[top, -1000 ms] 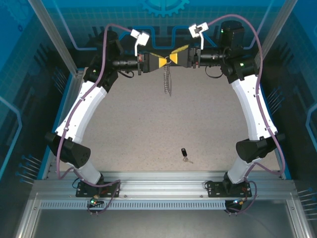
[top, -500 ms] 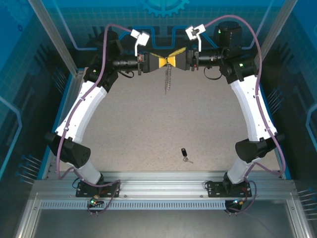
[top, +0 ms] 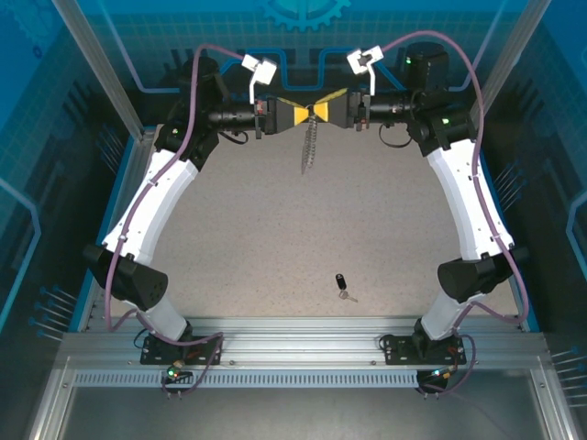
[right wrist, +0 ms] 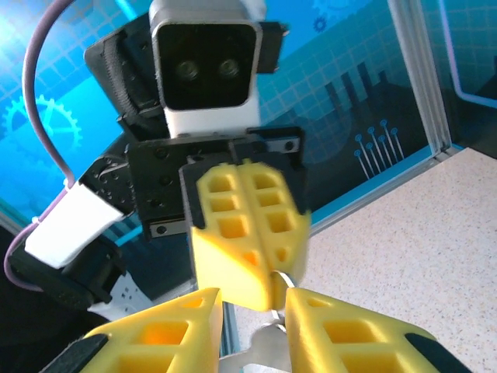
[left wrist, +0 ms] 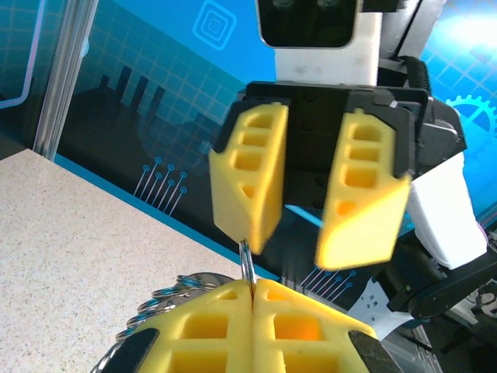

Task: Put the keys on the keyring

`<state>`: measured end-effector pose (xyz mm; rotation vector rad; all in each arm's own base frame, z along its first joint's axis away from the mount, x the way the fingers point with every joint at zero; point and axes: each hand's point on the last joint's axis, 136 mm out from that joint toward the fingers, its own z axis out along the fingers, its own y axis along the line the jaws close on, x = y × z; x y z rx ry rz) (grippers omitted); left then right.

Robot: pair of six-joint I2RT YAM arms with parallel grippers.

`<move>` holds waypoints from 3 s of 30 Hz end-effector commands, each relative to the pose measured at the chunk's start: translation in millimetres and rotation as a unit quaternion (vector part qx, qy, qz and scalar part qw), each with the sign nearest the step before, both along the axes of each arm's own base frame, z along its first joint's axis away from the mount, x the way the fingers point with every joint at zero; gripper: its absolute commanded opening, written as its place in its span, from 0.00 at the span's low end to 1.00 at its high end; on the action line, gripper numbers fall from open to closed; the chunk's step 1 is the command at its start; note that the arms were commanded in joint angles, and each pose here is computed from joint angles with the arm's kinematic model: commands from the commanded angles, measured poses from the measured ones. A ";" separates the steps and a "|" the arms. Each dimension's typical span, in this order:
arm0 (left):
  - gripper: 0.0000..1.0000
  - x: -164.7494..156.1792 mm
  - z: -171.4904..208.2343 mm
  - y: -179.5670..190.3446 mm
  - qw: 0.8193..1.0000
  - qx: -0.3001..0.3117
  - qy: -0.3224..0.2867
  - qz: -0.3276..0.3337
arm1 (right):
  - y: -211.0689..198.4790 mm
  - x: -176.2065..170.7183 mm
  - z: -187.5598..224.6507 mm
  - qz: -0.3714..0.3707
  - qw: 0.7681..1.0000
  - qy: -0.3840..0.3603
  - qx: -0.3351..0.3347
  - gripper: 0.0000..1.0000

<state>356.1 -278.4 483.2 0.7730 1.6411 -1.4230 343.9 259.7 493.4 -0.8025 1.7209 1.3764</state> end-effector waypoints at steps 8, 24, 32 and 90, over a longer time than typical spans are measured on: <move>0.00 -3.0 8.7 2.2 1.000 -0.004 -0.024 -0.007 | -5.6 -5.7 21.3 0.009 1.000 -0.016 0.021 0.33; 0.00 -4.4 10.6 2.2 1.000 -0.006 -0.026 -0.009 | 14.3 -9.2 7.6 0.036 0.999 -0.002 0.008 0.34; 0.00 -4.7 11.0 2.4 1.000 -0.006 -0.027 -0.008 | 17.1 -15.7 2.0 0.047 0.999 0.005 0.005 0.23; 0.37 2.5 105.5 9.7 0.970 -0.233 -0.036 0.052 | -2.1 9.3 99.1 -0.026 0.970 -0.054 0.237 0.00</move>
